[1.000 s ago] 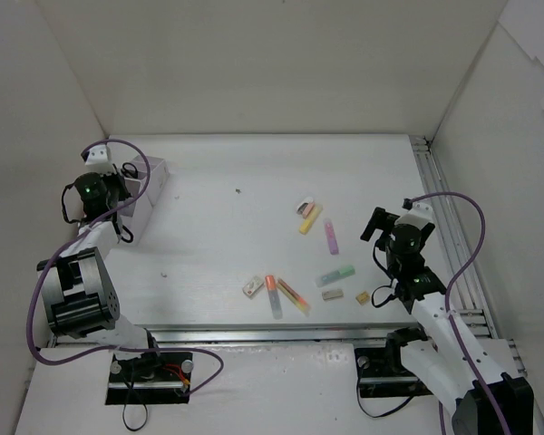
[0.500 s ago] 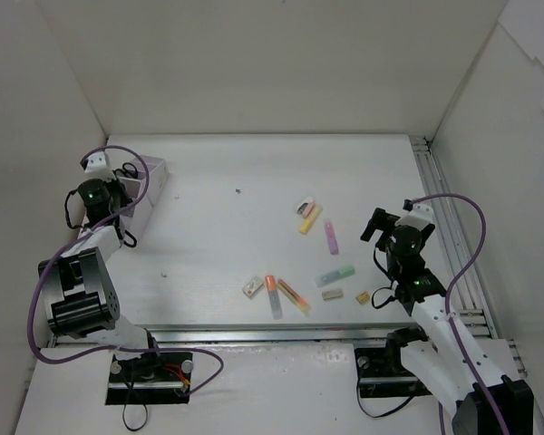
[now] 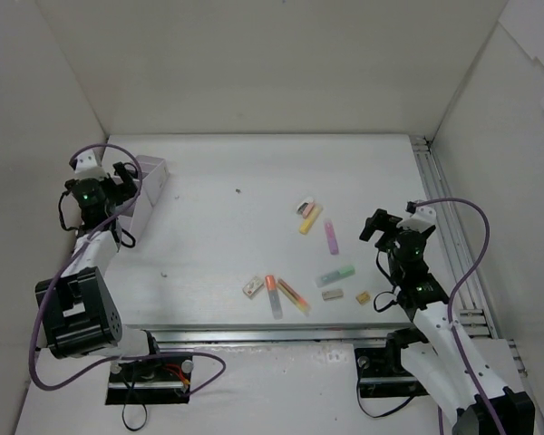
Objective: Sort the stationery into containers
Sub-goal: Pick up the pen from the corner of the board.
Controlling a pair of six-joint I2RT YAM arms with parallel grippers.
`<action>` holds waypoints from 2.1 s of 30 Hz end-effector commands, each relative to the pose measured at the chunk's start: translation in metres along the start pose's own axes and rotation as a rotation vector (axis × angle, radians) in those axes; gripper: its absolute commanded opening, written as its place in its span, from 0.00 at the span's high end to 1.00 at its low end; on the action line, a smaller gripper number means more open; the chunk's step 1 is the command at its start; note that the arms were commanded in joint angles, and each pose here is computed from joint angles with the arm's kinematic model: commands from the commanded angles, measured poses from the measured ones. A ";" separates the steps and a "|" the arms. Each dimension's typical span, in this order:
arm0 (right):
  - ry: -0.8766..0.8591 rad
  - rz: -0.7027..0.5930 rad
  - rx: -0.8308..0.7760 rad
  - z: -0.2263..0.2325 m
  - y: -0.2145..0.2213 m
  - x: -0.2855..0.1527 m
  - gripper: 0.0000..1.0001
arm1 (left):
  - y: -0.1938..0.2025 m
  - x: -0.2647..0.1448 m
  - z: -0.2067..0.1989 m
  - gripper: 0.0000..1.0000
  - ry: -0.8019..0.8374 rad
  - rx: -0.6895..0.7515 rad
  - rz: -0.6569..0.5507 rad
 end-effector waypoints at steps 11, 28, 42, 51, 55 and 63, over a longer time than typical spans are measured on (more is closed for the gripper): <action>-0.060 0.235 0.020 0.039 0.008 0.023 0.02 | -0.117 -0.085 -0.024 0.00 0.157 -0.144 -0.111; 0.063 0.471 0.002 0.024 0.036 -0.002 0.02 | -0.065 -0.085 -0.106 0.01 0.395 -0.088 0.109; -0.171 0.909 -0.440 0.086 0.158 -0.078 0.10 | -0.029 -0.119 -0.181 0.01 0.444 0.113 0.246; -0.290 1.089 -0.526 0.097 0.202 -0.146 0.23 | -0.019 -0.129 -0.177 0.01 0.412 0.144 0.255; -0.304 1.119 -0.559 0.091 0.214 -0.167 0.23 | -0.022 -0.131 -0.179 0.01 0.413 0.145 0.243; -0.221 1.040 -0.658 0.088 0.232 -0.148 0.39 | -0.017 -0.130 -0.183 0.00 0.415 0.140 0.244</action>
Point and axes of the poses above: each gripper's point midway between its finger pads, its own x axis out along the fingers, its own z axis along the line the jaws close on, y = z × x, the point moved 4 cm from there along -x, back along the fingers, and after that the axes turned 15 degrees about x, right-handed, at the moved point
